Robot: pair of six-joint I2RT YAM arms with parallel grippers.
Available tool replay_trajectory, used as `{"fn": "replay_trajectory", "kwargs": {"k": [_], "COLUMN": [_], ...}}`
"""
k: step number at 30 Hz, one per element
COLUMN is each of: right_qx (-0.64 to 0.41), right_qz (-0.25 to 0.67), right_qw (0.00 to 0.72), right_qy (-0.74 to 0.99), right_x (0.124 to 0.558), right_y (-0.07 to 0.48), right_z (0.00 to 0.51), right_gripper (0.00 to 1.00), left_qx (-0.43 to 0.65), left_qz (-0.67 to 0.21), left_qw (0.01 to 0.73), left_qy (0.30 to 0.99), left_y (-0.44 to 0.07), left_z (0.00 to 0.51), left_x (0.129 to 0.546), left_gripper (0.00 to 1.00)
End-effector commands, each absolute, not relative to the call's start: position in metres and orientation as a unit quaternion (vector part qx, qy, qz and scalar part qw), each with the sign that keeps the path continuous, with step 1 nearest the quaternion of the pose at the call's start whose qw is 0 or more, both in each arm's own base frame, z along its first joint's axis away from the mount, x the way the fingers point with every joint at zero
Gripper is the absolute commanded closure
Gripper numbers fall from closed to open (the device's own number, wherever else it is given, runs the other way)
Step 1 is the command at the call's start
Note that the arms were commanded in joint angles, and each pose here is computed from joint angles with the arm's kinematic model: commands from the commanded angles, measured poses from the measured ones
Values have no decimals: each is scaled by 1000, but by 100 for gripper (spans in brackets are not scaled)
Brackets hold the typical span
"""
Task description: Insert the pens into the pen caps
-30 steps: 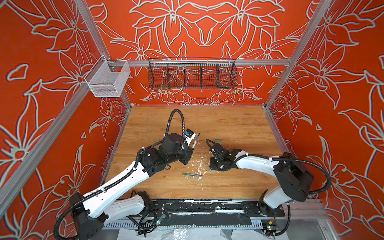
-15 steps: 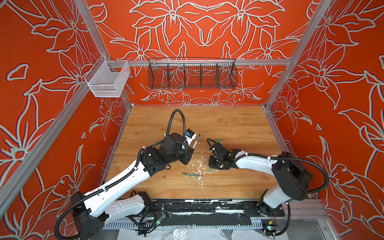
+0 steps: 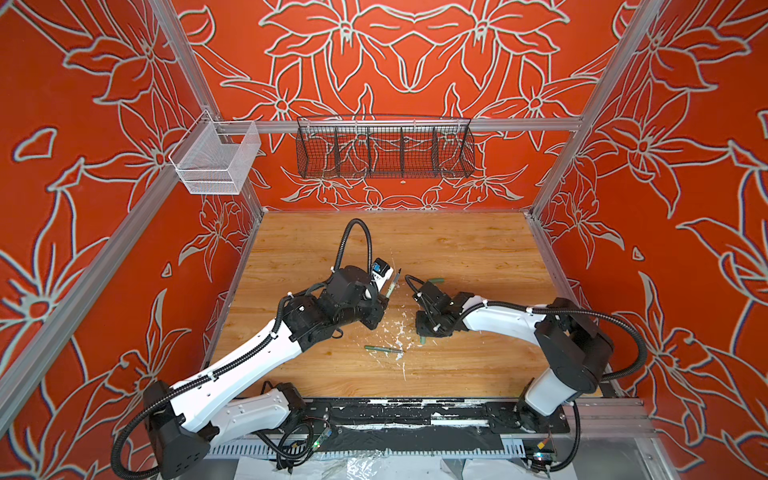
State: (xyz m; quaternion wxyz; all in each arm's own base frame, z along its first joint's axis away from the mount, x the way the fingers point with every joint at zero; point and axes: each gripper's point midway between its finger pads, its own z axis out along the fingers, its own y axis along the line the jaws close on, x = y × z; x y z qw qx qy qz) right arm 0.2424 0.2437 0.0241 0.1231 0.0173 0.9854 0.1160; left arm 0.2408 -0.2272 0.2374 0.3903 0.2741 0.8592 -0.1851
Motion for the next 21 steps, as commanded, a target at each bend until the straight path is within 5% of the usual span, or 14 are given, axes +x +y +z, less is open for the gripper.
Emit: {"fn": "replay_trajectory", "kwargs": {"k": [1,7,13,21], "right_qx": [13,-3,-35,-64], "right_qz": [62,60,14,-49], "right_qw": [97,93,93,77], "right_qy": [993,994,995,994], "right_x": [230,231,230,226], "right_y": [224,231,233,223], "right_z": [8,9,12,6], "right_gripper": [76,76,64,71], "left_qx": [271,272,270,270], "left_qz": [-192,-192,-192,-189], "left_qw": [399,396,397,403], "left_qy": [854,856,856,854], "left_y": [-228,-228,-226,-223], "left_z": [247,246,246,250], "left_x": [241,241,240,238], "left_gripper": [100,100,100,100]}}
